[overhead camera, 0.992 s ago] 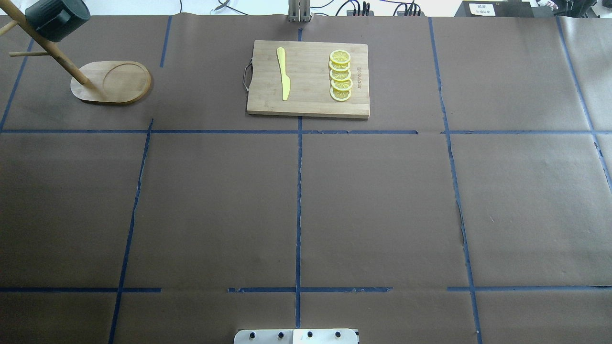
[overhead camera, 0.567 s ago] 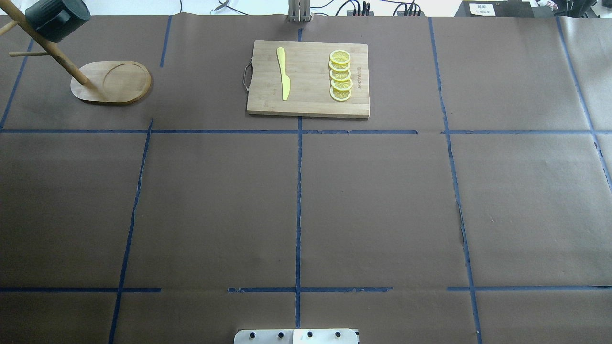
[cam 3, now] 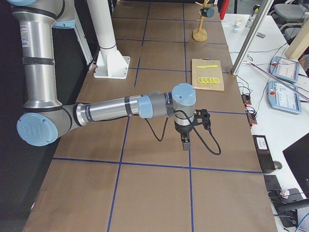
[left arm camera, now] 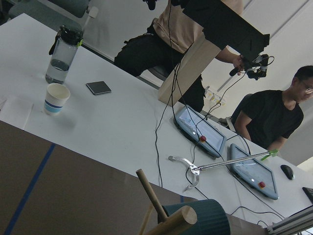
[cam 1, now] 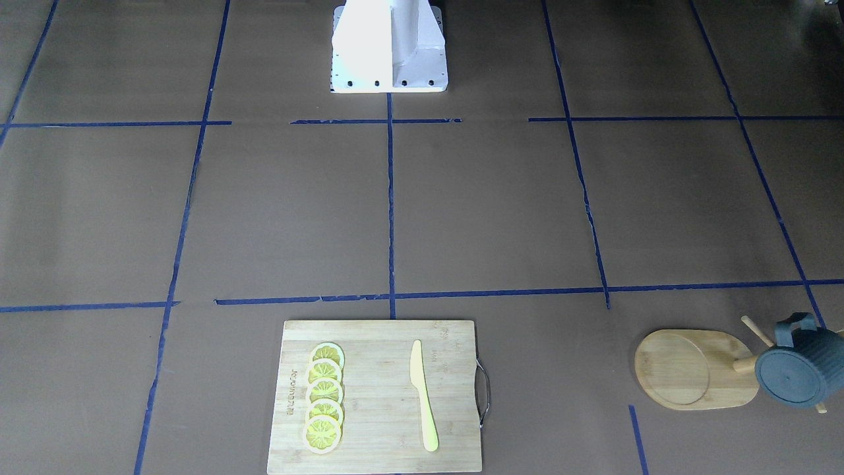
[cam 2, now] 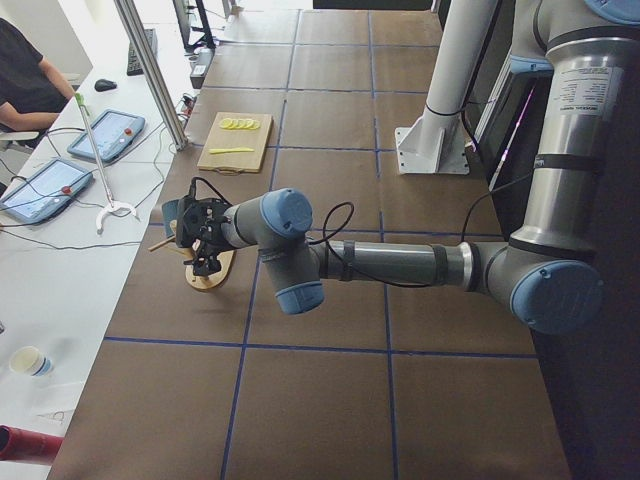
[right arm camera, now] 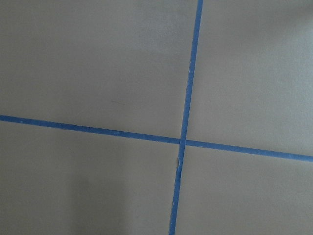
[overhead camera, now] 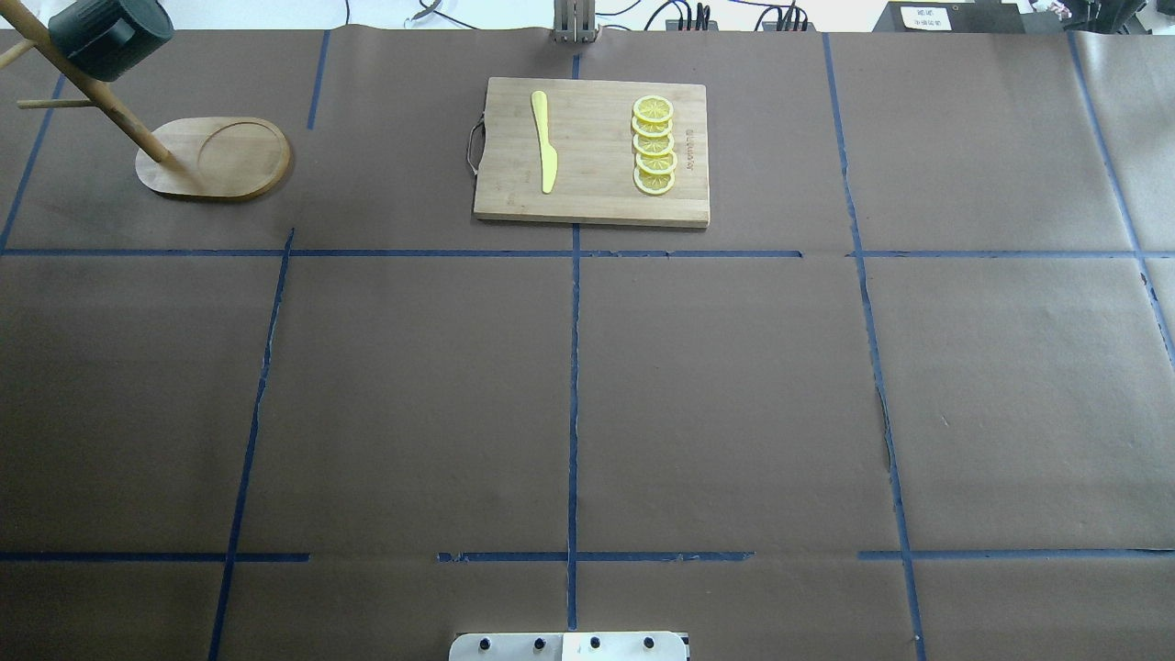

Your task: Hang cup on storage rack

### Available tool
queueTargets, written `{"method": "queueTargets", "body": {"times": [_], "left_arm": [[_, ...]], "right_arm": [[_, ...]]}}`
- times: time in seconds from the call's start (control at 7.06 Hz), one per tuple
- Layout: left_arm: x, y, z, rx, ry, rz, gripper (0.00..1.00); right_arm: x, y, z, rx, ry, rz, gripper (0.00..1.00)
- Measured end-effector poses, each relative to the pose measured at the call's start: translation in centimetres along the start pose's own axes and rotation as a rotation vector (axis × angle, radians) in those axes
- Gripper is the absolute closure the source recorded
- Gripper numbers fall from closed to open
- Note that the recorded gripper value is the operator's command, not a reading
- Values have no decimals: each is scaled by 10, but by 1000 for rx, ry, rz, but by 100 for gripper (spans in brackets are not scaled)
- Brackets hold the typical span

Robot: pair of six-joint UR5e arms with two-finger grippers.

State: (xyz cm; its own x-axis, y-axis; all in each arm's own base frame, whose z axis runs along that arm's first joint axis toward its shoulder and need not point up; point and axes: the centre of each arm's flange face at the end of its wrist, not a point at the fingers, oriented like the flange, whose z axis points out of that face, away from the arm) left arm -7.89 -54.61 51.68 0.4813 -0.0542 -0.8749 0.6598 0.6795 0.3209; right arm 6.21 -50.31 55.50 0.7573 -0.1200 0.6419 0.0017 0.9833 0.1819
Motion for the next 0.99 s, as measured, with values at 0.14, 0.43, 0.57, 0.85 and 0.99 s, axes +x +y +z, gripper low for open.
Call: {"method": "queueTargets", "body": {"times": [0.14, 0.43, 0.57, 0.85, 0.99], "left_arm": [[-12, 2, 5, -73, -94, 97, 0], [-51, 20, 17, -281, -244, 213, 0], [-71, 32, 23, -413, -304, 233, 0], [-99, 52, 30, -699, -361, 242, 0], [-100, 56, 32, -802, -333, 236, 0]], "right_arm": [[2, 1, 3, -6, 0, 6, 0], [8, 2, 9, -20, -5, 20, 0], [11, 3, 13, -29, -7, 28, 0], [15, 4, 21, -44, -29, 42, 0], [17, 5, 24, -50, -57, 53, 0]]}}
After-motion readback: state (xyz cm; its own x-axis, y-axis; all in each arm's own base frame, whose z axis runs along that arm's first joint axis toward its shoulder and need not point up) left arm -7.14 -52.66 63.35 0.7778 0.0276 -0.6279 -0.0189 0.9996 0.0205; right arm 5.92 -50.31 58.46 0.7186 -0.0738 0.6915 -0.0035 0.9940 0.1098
